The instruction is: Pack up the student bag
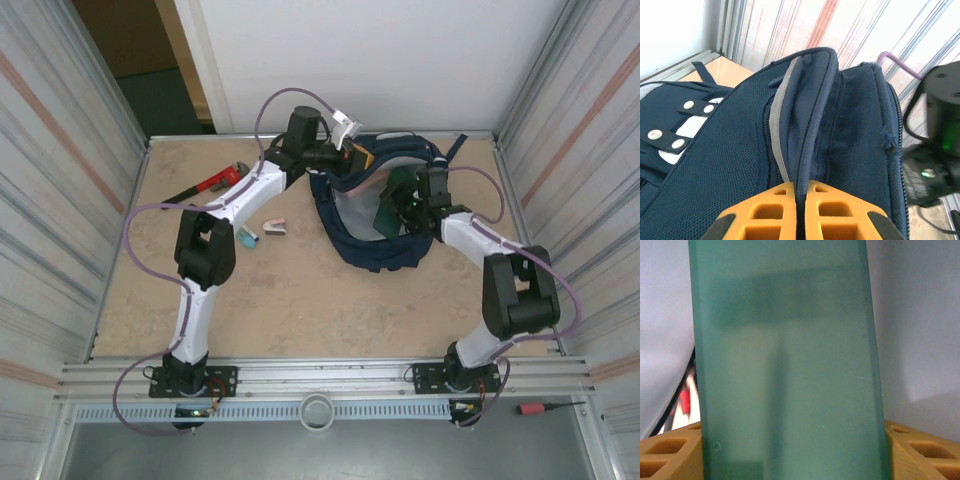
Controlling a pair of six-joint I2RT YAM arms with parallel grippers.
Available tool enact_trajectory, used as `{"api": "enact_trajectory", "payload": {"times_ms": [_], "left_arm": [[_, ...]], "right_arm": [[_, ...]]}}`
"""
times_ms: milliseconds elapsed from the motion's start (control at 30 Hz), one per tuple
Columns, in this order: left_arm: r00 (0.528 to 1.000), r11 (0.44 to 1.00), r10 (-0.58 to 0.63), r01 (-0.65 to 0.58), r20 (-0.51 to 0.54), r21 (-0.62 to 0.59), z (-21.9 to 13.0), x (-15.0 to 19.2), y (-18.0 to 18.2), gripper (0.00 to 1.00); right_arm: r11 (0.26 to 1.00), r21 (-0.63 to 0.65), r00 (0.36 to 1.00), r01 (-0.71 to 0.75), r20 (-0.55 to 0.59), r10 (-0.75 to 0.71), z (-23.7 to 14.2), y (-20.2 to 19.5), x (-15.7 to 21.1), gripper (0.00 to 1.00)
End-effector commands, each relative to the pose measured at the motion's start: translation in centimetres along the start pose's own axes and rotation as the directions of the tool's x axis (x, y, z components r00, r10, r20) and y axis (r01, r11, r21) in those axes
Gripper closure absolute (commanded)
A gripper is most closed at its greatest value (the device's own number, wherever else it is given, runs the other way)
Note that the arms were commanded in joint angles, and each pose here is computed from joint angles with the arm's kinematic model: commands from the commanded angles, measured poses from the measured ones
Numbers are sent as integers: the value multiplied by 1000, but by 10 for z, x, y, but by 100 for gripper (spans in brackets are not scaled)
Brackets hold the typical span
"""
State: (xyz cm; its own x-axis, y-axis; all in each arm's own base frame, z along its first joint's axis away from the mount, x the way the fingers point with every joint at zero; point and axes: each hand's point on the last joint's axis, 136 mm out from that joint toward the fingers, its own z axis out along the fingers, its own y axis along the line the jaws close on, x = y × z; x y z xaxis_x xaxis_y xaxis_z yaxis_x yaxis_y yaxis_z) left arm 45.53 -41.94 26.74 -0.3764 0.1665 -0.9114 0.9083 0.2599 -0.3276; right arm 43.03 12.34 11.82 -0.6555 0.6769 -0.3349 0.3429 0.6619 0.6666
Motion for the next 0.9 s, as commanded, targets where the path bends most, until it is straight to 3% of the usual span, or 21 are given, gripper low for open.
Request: {"api": "enact_trajectory", "payload": {"times_ms": [0, 133, 267, 333, 567, 867], "left_arm": [[987, 987, 125, -133, 99, 87, -10, -42, -39, 100], [987, 987, 129, -138, 99, 87, -11, -42, -41, 100], [986, 986, 131, -140, 100, 91, -11, -42, -42, 100], [986, 986, 134, -142, 97, 89, -11, -41, -41, 100], [987, 986, 133, -142, 95, 88, -12, -38, -44, 100], [989, 987, 129, -136, 78, 88, -8, -32, -49, 100]], "right_arm": [[996, -26, 987, -91, 127, 93, 17, 18, -39, 29], [1000, -9, 996, -24, 83, 24, 22, 23, -26, 8], [999, 23, 995, 42, 87, -44, 12, 15, -10, 5], [999, 30, 996, 43, 73, -45, 14, 9, -1, 10], [1000, 26, 999, -13, 52, 11, 39, -4, 9, 45], [989, -122, 979, -87, 172, 108, 53, 33, -35, 65]]}}
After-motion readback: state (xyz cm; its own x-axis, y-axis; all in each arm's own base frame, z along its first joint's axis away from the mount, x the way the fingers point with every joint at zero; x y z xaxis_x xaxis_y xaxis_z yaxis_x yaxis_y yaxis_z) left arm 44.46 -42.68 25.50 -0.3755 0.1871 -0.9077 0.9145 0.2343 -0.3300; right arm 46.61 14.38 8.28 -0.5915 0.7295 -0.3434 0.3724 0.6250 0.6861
